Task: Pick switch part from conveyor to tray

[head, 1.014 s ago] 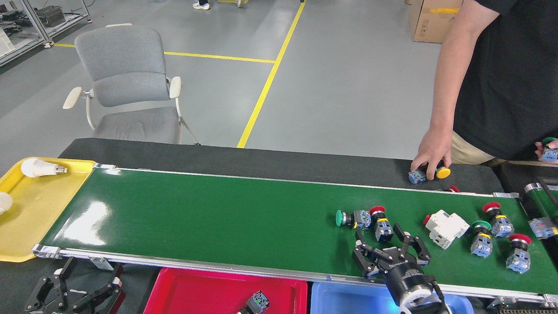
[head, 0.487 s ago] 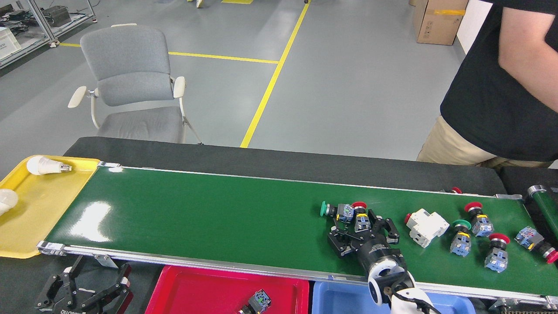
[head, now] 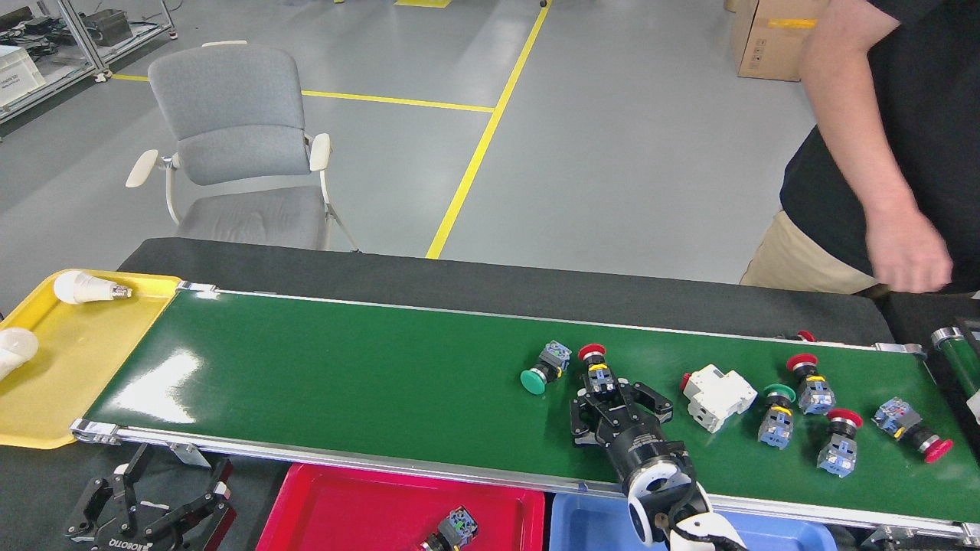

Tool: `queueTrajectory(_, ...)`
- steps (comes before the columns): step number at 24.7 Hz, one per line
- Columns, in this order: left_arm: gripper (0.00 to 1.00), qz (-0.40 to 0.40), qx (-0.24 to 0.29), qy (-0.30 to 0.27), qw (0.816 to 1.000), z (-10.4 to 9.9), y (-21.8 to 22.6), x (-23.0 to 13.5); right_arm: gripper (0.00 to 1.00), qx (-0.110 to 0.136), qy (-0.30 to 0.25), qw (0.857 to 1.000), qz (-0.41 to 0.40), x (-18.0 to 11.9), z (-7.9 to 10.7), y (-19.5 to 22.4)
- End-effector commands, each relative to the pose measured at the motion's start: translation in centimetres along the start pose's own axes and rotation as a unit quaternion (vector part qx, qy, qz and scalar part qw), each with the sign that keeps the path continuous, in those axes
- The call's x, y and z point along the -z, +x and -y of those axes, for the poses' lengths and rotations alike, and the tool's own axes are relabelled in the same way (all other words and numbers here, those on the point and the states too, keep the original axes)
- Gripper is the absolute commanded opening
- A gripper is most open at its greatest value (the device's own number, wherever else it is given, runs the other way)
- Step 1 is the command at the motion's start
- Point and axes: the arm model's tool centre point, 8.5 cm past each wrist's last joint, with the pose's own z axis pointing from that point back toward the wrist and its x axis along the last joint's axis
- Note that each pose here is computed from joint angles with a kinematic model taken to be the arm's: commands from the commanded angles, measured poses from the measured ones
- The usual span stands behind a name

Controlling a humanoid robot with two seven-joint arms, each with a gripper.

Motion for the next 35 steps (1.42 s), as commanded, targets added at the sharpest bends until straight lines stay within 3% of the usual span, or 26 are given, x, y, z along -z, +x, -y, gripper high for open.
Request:
queueTrajectory(1,1.0,-0.002,0.008,0.01,1.0,-0.7,-0.4,0.3,0.02,-0.006,-0.03,0.999,0.038,-1.0,1.6,2.9)
queueTrajectory(2,1.0,-0.002,0.009,0.011,1.0,-0.8,-0.5,0.3,0.03,-0.007,-0.038,0.997,0.064,-1.7,1.9,4.9)
queueTrajectory(3,1.0,-0.001,0.009,0.011,1.0,-0.8,-0.4,0.3,0.19,-0.009,-0.039,0.995,0.091,-2.5,1.8,6.9)
queueTrajectory(5,1.0,0.002,0.01,0.012,1.0,-0.9,-0.4,0.4,1.0,-0.021,-0.037,0.991,0.126,-3.3,1.4,9.1)
queueTrajectory(9,1.0,0.06,0.004,0.03,0.998,-1.9,1.9,1.9,1.0,-0.023,-0.045,0.989,0.136,-3.4,1.9,9.7)
queueTrajectory(12,1.0,0.116,0.007,0.056,0.992,-3.7,4.8,3.4,1.0,-0.021,-0.054,0.989,0.136,-3.8,2.4,9.6)
queueTrajectory(15,1.0,0.187,0.009,0.08,0.979,-5.6,9.3,5.7,1.0,-0.02,-0.08,0.994,0.076,-5.2,3.3,4.6)
queueTrajectory(18,1.0,0.226,0.024,0.091,0.969,-7.5,12.0,8.2,1.0,0.014,-0.08,0.996,-0.029,-9.2,0.7,-0.6)
queueTrajectory(20,1.0,0.246,0.041,0.087,0.964,-8.2,14.1,9.5,1.0,0.019,-0.08,0.991,-0.108,-12.0,-1.2,-5.1)
queueTrajectory(23,1.0,0.271,0.044,0.052,0.96,-7.3,17.6,12.3,1.0,0.046,-0.063,0.976,-0.204,-16.3,-3.5,-10.4)
queueTrajectory(25,1.0,0.272,0.033,0.033,0.961,-6.7,19.0,14.1,1.0,0.062,-0.065,0.968,-0.233,-17.2,-3.6,-12.1)
queueTrajectory(29,1.0,0.25,0.025,0.002,0.968,-5.6,18.6,17.5,1.0,0.06,-0.062,0.967,-0.238,-16.5,-3.5,-13.0)
queueTrajectory(31,1.0,0.236,0.024,-0.012,0.971,-5.2,17.8,19.2,1.0,0.057,-0.064,0.971,-0.225,-14.9,-2.5,-12.9)
queueTrajectory(35,1.0,0.221,0.021,-0.022,0.975,-5.3,16.5,21.2,1.0,0.056,-0.03,0.983,-0.174,-11.0,-2.3,-11.2)
